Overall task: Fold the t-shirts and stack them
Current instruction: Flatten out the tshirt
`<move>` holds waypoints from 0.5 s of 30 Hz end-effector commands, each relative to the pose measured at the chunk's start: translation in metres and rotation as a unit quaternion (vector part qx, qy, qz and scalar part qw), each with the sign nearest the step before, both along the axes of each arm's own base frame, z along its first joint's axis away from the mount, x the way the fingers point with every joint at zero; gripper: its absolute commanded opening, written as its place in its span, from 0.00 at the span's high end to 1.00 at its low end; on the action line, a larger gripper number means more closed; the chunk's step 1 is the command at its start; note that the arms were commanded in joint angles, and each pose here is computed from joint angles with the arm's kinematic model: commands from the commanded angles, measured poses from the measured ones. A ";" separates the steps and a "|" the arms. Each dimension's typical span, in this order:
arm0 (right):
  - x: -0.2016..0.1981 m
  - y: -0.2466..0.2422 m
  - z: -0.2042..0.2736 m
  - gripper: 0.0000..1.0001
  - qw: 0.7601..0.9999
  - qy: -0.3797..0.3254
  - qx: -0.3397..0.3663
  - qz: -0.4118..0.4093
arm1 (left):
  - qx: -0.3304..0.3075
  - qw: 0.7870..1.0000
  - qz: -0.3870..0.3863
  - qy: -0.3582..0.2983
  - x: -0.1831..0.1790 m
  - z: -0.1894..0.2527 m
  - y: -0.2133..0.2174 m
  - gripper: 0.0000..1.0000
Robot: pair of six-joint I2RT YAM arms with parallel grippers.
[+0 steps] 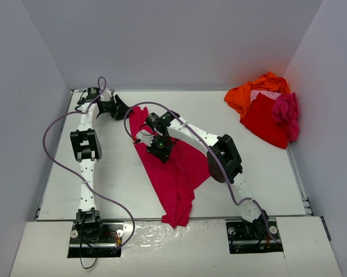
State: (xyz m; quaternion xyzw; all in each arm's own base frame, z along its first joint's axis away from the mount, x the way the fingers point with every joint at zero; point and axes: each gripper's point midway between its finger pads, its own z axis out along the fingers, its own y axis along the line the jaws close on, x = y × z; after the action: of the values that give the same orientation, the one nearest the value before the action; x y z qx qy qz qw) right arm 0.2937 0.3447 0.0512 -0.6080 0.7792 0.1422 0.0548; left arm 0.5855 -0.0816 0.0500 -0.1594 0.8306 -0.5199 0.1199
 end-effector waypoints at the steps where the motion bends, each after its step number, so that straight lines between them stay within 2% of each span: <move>1: -0.002 0.006 0.018 0.79 1.000 0.002 0.015 0.002 | 0.152 0.986 0.061 0.029 0.008 -0.088 0.052 0.64; 2: -0.002 0.006 0.018 0.79 1.000 0.002 0.016 0.003 | 0.157 0.985 0.062 0.026 0.009 -0.088 0.053 0.66; 4: -0.002 0.007 0.018 0.79 1.000 0.002 0.015 0.003 | 0.158 0.985 0.062 0.026 0.009 -0.091 0.052 0.82; 5: -0.002 0.007 0.017 0.79 1.000 0.002 0.014 0.003 | 0.159 0.985 0.062 0.026 0.010 -0.092 0.052 0.85; 15: -0.004 0.010 0.016 0.79 1.000 0.007 0.014 0.008 | 0.156 0.986 0.057 0.003 0.017 -0.080 0.043 0.77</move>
State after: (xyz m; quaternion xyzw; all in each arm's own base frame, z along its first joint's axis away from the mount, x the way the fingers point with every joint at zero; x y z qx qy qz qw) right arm 0.2965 0.3503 0.0545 -0.6086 0.7775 0.1469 0.0596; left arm 0.5975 -0.0653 0.0434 -0.1597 0.8413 -0.4924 0.1555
